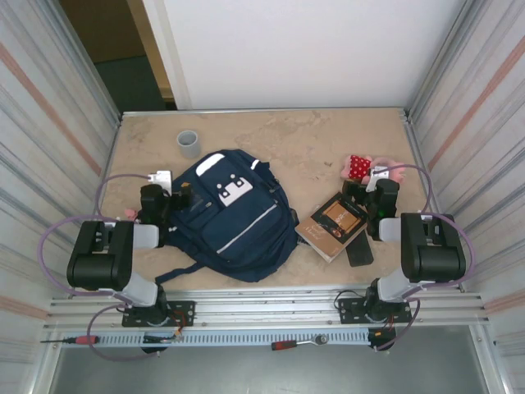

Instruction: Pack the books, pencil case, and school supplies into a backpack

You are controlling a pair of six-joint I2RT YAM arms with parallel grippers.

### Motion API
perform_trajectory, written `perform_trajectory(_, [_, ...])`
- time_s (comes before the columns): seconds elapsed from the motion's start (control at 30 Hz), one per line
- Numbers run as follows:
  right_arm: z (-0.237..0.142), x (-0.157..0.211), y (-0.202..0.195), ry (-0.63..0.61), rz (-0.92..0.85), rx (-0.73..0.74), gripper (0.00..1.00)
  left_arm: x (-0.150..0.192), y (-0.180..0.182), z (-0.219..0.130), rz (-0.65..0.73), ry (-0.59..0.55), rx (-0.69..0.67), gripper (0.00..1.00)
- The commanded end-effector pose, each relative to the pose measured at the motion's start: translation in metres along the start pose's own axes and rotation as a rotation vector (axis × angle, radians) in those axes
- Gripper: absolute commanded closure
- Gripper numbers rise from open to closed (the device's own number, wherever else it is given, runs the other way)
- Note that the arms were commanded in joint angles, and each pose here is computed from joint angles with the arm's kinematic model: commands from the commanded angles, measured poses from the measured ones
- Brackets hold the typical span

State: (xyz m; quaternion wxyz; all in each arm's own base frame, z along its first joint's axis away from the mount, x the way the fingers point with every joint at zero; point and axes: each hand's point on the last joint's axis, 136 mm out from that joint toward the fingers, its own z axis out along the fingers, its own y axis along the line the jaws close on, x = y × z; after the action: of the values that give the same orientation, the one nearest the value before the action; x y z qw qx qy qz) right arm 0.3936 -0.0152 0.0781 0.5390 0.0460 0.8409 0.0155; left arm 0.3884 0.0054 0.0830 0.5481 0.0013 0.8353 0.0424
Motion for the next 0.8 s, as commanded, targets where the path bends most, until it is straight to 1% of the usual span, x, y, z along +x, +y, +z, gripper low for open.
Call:
perform_trajectory(0.0, [0.0000,-0.0031,-0.0016,-0.014,0.014,0.006,0.01,-0.0108,-0.0029,0.0013,0.001,-0.027,0.012,0.01])
perform_trajectory(0.77, [0.0003,-0.0028,-0.0018,-0.011,0.019,-0.001,0.01,-0.0099,-0.0013,0.0030,-0.012,-0.020,0.021,0.01])
